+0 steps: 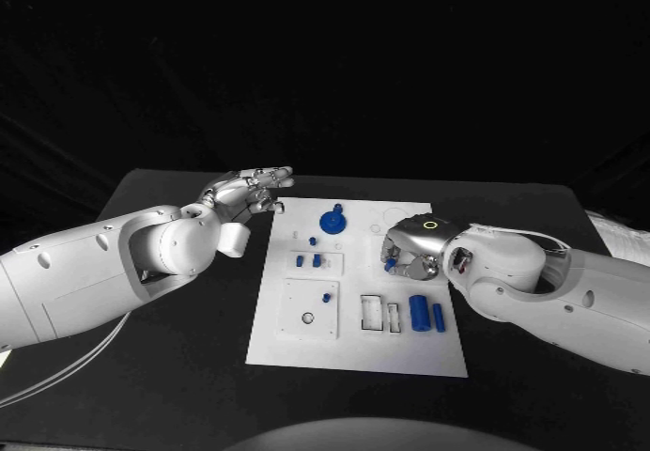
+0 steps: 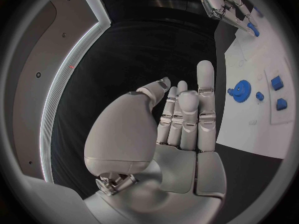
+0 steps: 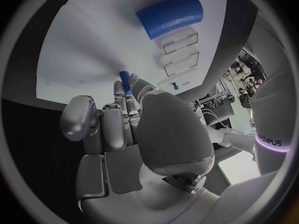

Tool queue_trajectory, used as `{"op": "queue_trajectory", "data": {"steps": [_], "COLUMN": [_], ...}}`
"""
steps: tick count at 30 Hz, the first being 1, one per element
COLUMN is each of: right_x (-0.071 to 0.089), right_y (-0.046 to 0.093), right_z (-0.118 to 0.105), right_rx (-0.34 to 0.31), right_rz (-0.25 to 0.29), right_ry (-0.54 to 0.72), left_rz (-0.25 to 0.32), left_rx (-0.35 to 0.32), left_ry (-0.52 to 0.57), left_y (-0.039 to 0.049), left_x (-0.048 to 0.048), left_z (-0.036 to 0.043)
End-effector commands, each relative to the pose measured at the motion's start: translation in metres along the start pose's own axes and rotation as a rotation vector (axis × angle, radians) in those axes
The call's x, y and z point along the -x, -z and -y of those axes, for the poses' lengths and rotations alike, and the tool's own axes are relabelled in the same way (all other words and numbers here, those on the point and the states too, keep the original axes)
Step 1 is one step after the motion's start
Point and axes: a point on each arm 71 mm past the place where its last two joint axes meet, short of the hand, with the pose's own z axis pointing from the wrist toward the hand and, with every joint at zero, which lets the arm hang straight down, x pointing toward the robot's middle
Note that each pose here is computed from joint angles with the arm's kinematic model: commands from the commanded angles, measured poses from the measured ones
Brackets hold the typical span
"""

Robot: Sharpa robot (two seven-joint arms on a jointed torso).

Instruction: Assemble the parts on the task board

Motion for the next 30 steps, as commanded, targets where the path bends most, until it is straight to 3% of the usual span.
{"op": "queue_trajectory", "data": {"steps": [1,7,13,22,30], "right_x": [-0.004,-0.003,0.003,0.030,0.043], "right_y": [-0.001,-0.002,0.000,0.016,0.018], "right_z": [-0.001,0.000,-0.004,-0.016,-0.044], "right_rx": [0.008,-0.001,0.019,0.063,0.143], "right_rz": [-0.020,-0.004,0.065,0.164,0.186], "right_ry": [0.015,0.019,0.010,-0.033,-0.074], "left_rz": [-0.023,-0.023,-0.023,-0.021,-0.026], "left_rx": [-0.005,-0.004,-0.003,-0.001,0.001], "left_ry": [0.000,0.000,0.000,0.000,0.001], "left_y": [0.0000,0.0001,0.0002,0.0002,-0.0001], "left_x": [-0.0026,-0.0022,-0.0021,-0.0011,-0.0021], "left_z": [0.0006,0.0006,0.0006,0.0004,0.0000]}}
